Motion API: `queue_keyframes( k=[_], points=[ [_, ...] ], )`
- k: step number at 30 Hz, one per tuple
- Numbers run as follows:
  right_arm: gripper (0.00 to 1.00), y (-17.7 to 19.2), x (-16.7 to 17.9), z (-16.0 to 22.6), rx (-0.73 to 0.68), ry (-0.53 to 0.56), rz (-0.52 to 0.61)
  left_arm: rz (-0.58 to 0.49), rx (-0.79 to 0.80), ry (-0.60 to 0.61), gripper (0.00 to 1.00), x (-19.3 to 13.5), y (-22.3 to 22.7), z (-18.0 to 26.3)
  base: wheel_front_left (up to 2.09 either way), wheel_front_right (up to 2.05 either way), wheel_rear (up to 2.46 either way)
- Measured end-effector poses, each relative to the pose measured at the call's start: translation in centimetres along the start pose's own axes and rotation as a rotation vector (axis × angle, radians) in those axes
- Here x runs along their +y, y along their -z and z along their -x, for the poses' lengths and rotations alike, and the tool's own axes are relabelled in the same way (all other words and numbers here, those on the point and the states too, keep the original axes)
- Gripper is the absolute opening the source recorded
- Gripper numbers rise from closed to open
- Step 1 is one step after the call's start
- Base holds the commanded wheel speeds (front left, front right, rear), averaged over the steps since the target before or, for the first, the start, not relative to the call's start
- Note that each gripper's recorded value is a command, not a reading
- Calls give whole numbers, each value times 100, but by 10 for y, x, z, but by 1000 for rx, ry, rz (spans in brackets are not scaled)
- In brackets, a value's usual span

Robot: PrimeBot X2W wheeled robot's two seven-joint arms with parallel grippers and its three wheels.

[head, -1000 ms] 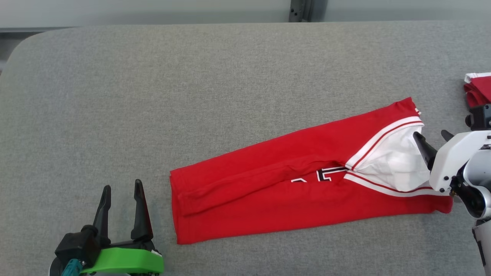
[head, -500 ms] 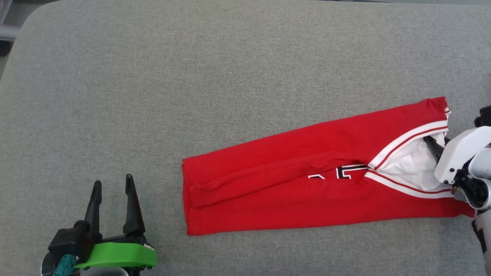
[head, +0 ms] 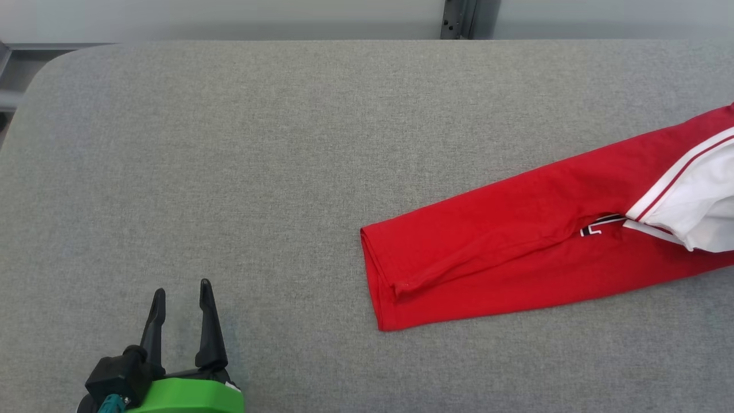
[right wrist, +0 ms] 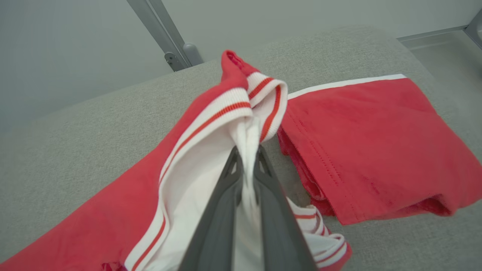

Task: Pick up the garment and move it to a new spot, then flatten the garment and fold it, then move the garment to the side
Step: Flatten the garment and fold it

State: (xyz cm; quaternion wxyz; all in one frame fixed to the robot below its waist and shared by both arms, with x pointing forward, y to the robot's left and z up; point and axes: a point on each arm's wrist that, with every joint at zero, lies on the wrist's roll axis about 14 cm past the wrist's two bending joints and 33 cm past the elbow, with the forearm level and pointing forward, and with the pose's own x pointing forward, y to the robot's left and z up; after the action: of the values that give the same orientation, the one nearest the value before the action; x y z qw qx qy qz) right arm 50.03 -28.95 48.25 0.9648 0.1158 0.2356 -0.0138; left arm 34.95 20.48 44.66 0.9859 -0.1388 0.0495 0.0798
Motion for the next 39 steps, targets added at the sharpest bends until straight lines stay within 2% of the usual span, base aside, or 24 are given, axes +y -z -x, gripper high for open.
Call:
queue_keyframes(
  k=[2,4,8,12,18,26,32,36,37,38,39],
  points=[
    [0,-7,1,6,-12,-2,17,8,2,8,100,-3,1,2,0,0,0],
    [0,-8,19,9,-16,-47,34,12,2,9,100,-4,1,5,0,0,0],
    [0,13,82,14,18,-210,54,19,4,13,100,-6,1,8,0,0,0],
    [0,51,156,25,88,-396,65,24,9,15,100,-8,3,10,0,0,0],
    [0,102,238,31,164,-552,41,27,28,38,100,-17,9,8,0,0,0],
    [0,142,281,30,210,-628,39,25,35,3,100,-7,11,16,0,0,0],
    [0,146,307,39,198,-704,-4,23,32,-37,100,5,10,25,0,0,0],
    [0,144,311,39,180,-714,-2,23,37,-31,100,3,11,24,0,0,0],
    [31,145,311,39,181,-715,3,23,40,-28,100,2,12,24,0,0,0],
    [94,147,311,39,184,-716,10,23,41,-26,100,1,13,23,0,0,0],
    [100,149,312,40,184,-719,20,23,42,-24,100,1,13,23,0,0,0]
  ],
)
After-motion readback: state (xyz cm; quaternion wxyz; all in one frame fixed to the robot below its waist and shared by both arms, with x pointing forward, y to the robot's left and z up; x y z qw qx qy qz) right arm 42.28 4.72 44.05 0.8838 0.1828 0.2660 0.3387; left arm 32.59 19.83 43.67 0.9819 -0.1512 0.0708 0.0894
